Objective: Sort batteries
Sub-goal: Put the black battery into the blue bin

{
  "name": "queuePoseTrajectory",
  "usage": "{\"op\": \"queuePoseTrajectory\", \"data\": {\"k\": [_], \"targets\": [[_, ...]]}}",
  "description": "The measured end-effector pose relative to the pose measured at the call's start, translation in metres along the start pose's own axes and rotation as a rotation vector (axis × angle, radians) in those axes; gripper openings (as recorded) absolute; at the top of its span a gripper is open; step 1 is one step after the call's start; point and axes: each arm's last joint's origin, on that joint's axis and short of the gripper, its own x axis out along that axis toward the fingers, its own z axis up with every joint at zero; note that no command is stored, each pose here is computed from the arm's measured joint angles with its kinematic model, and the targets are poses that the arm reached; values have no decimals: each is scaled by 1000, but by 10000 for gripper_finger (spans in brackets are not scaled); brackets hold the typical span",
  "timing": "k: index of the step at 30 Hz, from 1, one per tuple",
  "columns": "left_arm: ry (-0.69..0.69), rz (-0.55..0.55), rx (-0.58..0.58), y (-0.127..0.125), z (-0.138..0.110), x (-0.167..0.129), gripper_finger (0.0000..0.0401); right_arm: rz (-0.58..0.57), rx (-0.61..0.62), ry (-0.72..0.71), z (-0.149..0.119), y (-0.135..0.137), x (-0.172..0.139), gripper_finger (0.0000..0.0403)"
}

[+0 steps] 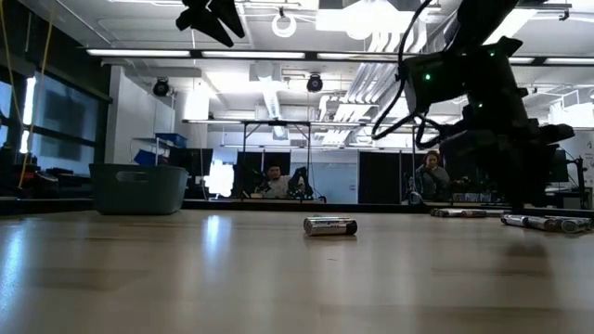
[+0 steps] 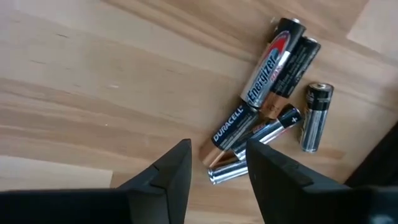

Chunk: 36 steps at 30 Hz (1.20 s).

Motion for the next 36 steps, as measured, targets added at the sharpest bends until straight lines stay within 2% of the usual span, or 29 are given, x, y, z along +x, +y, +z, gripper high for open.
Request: {"op": "queuePoseTrajectory", "data": {"k": [16, 24, 28, 33, 36], "targets": [[0, 0, -16, 0, 0, 0, 188, -87, -50, 46, 6, 7, 20, 144], [0, 0, -16, 0, 0, 0, 188, -33, -84, 47, 9, 15, 25, 140], [1, 0, -16, 0, 0, 0, 188, 0, -91, 34, 11, 18, 26, 106], [23, -3, -12, 0, -2, 0, 188, 21, -128, 4, 9, 22, 25, 28], [68, -28, -2, 0, -6, -1, 188, 56, -147, -29, 8, 28, 24, 20]]}}
